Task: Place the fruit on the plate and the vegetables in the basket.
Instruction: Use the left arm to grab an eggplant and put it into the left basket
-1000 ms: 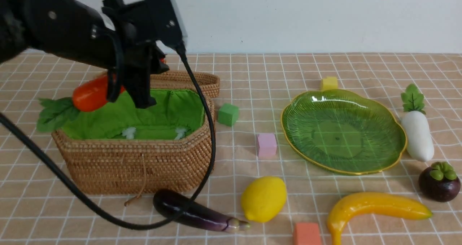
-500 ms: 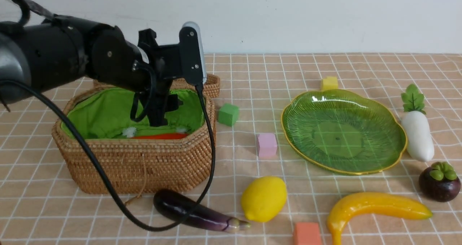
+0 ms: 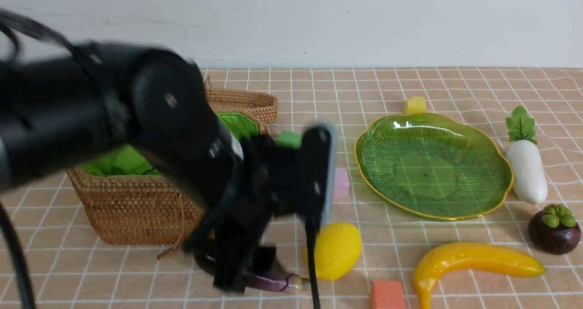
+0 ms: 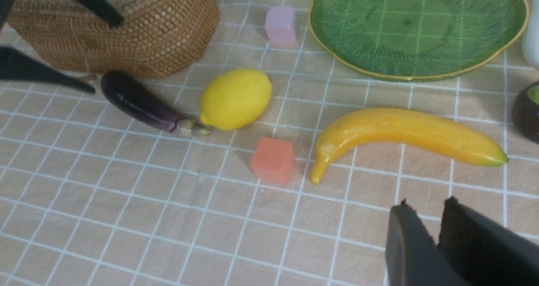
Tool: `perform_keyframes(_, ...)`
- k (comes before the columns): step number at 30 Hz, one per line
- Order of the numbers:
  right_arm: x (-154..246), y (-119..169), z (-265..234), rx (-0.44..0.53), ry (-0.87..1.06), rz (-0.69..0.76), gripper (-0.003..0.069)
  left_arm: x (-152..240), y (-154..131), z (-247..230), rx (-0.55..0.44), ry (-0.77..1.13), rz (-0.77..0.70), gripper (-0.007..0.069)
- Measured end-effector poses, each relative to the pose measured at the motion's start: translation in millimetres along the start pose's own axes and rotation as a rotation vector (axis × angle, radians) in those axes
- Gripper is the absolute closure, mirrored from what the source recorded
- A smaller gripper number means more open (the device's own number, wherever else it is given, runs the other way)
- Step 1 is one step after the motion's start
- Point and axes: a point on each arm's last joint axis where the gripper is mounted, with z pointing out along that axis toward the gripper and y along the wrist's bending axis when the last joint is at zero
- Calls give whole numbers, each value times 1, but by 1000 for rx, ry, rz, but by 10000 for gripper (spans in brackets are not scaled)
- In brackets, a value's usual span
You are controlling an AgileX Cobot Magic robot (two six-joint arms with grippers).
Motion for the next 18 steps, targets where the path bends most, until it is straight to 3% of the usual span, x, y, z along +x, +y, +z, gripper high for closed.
perform_keyframes(3,2,0,0,-6,19,-25,517,4,-6,31,55,68,53,104)
perform_keyframes(13,2,4,0,-47,25,-38,515,21,2,102,69,173,90,109)
perform_keyframes(16,2,5,0,-53,25,-36,515,26,3,112,67,217,81,134)
perform_keyframes(18,2,5,0,-55,25,-35,515,32,3,121,65,267,44,203)
